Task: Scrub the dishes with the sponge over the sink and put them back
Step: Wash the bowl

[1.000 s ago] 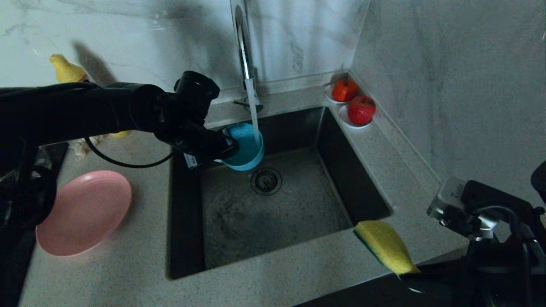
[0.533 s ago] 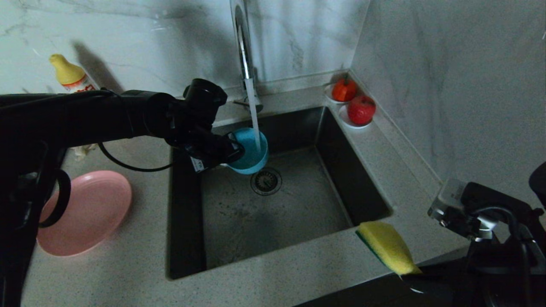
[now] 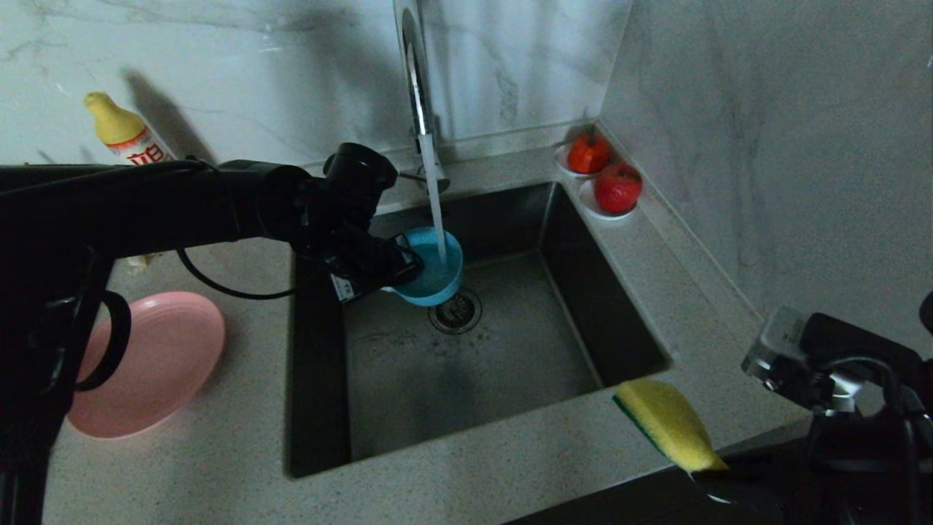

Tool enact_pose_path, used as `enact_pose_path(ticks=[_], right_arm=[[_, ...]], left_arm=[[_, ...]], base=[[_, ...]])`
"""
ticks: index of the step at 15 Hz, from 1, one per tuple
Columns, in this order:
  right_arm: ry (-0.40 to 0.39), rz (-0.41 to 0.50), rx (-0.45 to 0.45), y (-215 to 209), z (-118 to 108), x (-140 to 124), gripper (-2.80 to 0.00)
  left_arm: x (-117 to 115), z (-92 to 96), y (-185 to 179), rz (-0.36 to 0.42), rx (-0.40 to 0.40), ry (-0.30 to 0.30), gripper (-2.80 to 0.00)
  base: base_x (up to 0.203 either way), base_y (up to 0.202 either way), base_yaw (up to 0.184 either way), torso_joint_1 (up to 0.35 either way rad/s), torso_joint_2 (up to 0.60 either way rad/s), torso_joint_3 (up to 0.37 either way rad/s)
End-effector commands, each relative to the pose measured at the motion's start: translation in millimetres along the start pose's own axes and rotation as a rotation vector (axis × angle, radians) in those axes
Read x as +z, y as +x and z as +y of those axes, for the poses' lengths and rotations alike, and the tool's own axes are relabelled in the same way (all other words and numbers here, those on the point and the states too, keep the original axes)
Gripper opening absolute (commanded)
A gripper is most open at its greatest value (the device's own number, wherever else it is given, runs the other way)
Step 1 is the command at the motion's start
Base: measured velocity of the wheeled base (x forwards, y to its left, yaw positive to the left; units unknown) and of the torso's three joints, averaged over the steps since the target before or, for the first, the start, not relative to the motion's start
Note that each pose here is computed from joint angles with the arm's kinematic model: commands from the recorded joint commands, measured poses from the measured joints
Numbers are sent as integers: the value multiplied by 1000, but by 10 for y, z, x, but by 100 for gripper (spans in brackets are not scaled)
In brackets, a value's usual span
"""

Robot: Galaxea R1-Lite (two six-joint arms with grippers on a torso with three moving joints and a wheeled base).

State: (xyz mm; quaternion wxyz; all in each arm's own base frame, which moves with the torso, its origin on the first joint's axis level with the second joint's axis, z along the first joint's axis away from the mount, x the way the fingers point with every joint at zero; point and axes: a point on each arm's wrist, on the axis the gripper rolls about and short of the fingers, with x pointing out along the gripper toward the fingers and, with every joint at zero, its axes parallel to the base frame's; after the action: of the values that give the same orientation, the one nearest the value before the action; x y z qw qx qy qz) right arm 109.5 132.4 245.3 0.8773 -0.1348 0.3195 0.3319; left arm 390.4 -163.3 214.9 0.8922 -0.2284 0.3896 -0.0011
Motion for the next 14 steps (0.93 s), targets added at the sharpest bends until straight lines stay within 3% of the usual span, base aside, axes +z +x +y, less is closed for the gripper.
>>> enact_pose_path(ticks=[1, 9, 14], right_arm=[[0, 3, 1, -8, -2, -14, -280], [-1, 9, 14, -11, -2, -46, -280], [0, 13, 15, -29, -9, -100, -280]], left_arm=[[-23, -11, -23, 8, 3, 1, -280], [-70, 23, -92, 23, 16, 7, -280], [-24, 62, -363, -68, 70, 18, -280]], base=[[0, 0, 0, 0, 0, 0], [0, 0, 0, 0, 0, 0], [0, 0, 0, 0, 0, 0]])
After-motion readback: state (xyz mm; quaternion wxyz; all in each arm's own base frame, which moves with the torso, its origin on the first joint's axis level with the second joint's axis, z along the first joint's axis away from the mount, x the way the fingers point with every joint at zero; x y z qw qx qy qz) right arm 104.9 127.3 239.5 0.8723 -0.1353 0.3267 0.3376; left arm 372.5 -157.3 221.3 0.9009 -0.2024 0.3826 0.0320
